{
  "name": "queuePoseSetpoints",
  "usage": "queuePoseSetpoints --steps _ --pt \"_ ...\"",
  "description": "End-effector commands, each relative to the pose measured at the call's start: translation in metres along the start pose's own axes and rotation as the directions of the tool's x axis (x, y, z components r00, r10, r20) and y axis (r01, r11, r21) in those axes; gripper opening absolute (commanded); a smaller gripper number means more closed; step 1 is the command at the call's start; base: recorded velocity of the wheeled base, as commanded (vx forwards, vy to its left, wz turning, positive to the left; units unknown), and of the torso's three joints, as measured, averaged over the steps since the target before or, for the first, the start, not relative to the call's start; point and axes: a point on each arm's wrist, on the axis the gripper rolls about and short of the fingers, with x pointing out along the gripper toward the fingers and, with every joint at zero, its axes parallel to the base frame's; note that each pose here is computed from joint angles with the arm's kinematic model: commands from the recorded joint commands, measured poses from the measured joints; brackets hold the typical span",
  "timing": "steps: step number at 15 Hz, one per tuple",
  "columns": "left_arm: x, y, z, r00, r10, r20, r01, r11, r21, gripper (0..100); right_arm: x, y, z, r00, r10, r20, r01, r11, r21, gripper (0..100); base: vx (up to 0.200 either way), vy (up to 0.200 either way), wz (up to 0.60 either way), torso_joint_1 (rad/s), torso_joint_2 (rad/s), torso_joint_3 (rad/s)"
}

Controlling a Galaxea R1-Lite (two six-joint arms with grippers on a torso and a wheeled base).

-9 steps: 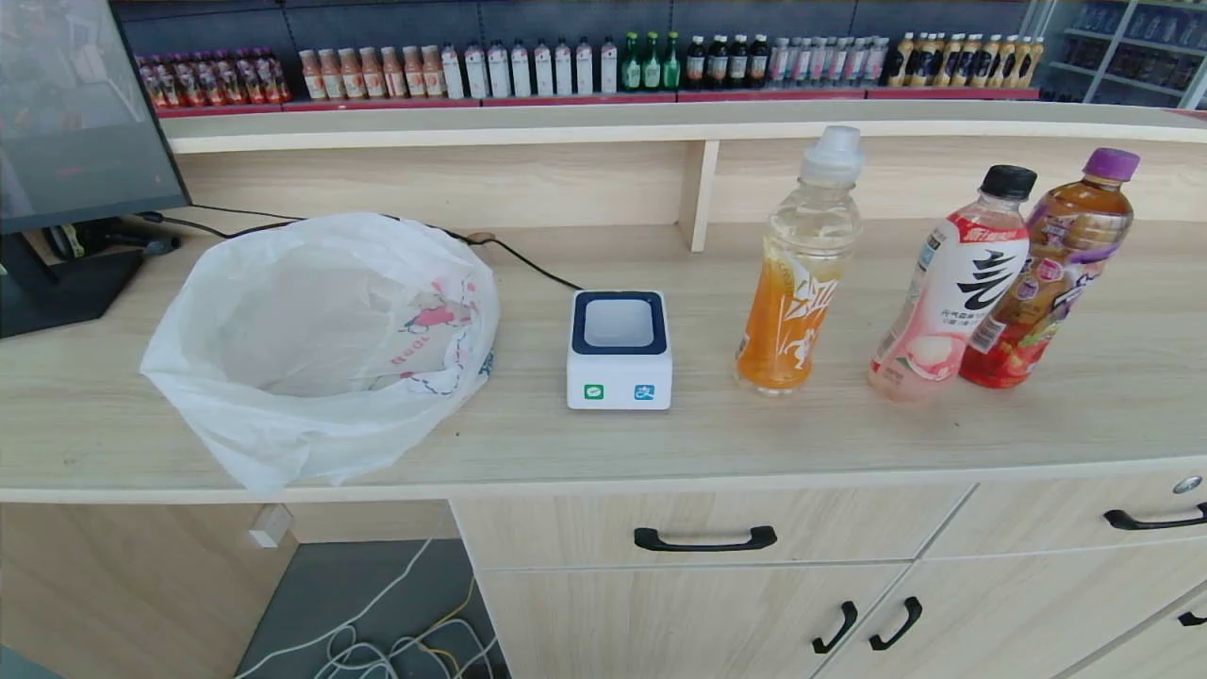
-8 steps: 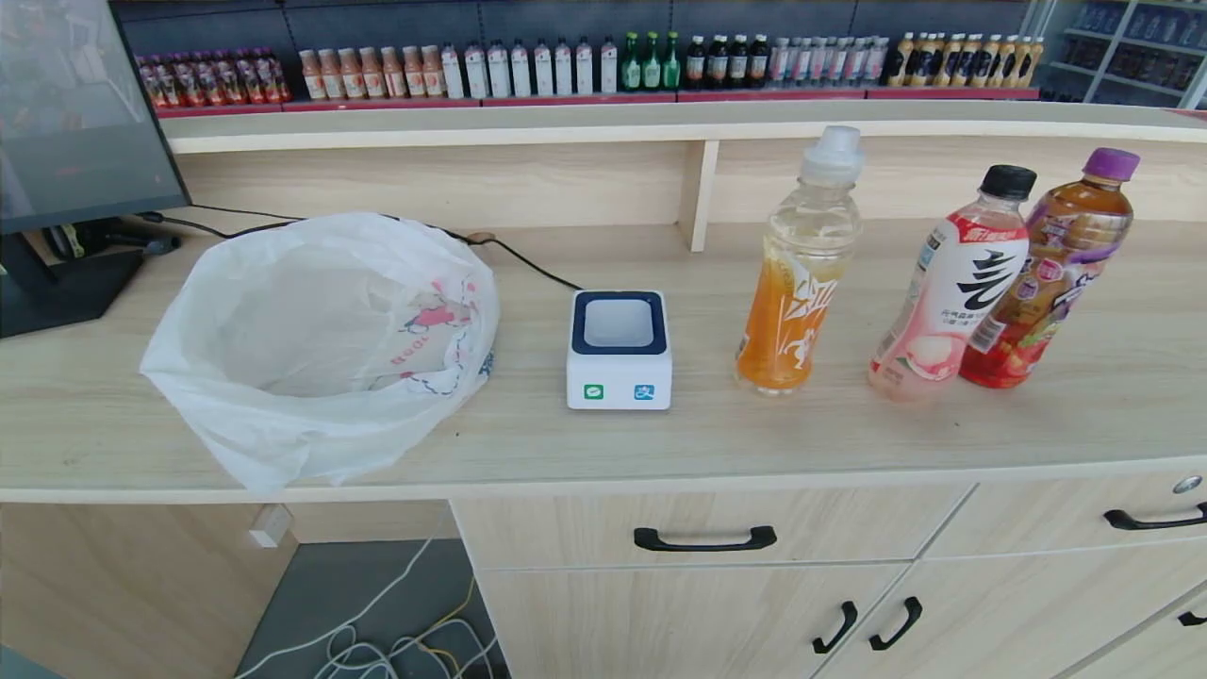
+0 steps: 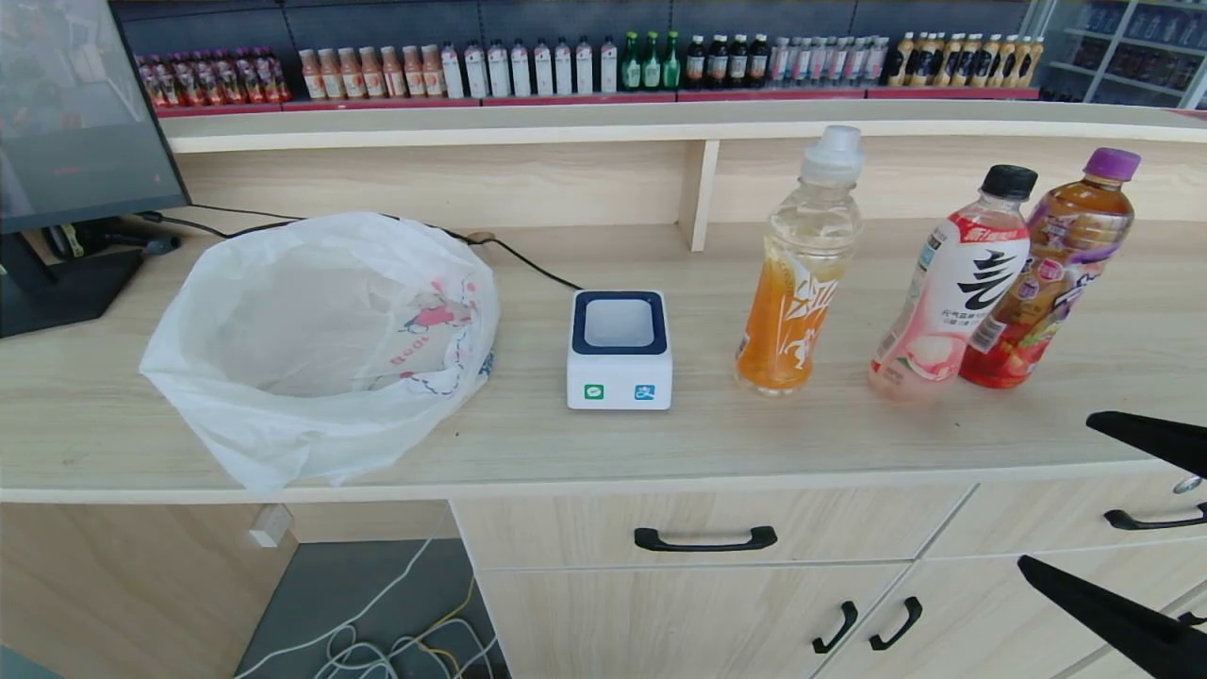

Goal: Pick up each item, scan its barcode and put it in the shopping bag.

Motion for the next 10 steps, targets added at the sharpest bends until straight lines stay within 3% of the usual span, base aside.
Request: queuePoseSetpoints --steps 1,10 --pt "0.0 0.0 0.0 1.0 0.0 0.0 0.0 1.0 0.0 100 0.036 0.001 -0.015 0.996 0.051 -0.067 -0.048 0.998 0.044 100 0.0 0.0 0.0 0.0 0.0 0.0" --pt "0.0 0.0 0.0 1.0 0.0 0.0 0.0 1.0 0.0 100 0.1 0.029 -0.009 0.994 -0.108 -0.008 0.107 0.967 0.231 100 0.0 0.0 0.0 0.0 0.0 0.0"
